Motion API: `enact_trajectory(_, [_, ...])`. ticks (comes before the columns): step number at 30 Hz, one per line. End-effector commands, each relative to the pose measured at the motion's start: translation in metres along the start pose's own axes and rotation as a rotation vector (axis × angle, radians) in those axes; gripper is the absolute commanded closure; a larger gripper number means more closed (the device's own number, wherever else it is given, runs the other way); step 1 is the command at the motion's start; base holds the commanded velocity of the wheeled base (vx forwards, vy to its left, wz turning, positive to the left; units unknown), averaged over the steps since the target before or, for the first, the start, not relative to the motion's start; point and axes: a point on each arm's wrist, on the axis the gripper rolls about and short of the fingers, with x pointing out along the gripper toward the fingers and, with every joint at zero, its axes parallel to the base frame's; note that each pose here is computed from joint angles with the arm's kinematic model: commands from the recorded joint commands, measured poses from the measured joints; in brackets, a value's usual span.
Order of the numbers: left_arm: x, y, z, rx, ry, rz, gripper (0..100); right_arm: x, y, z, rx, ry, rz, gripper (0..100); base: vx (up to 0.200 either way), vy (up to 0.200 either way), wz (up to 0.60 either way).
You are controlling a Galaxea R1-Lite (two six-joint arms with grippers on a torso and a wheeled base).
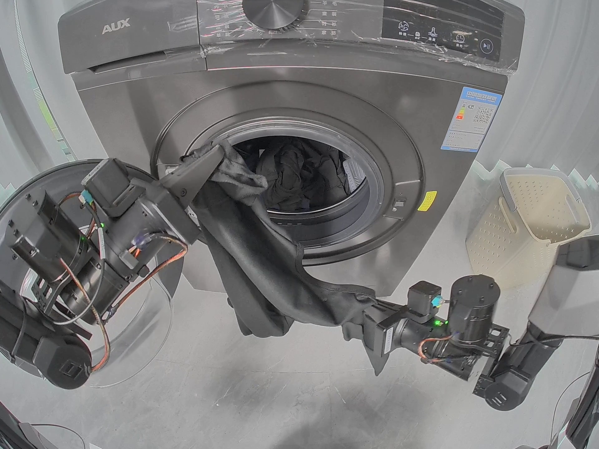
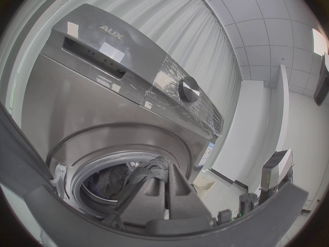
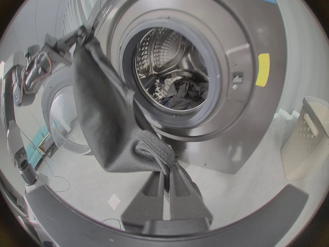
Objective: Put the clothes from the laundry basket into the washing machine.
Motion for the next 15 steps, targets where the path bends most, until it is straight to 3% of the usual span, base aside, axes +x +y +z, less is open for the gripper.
enact_trajectory(1, [-0.022,-0.006,-0.001,-0.008,0.038,0.002,100,-0.033,-0.008,0.029,0.015,-0.094,-0.020,100,0.000,0.000,0.00])
enact_trajectory(11, [-0.062,-0.011,-0.041,-0.061,0.267,0.030,100,-0.042,-0.019,0.061,0.020,-0.226,-0.052,100,0.000,0.000,0.00])
enact_trajectory(12, [-0.066,-0.011,-0.045,-0.068,0.290,0.029,0,-0.041,-0.018,0.064,0.021,-0.238,-0.047,100,0.000,0.000,0.00])
enact_trajectory(15, [-0.074,-0.012,-0.063,-0.111,0.391,0.034,0,-0.037,-0.016,0.072,0.027,-0.281,-0.038,100,0.000,0.000,0.00])
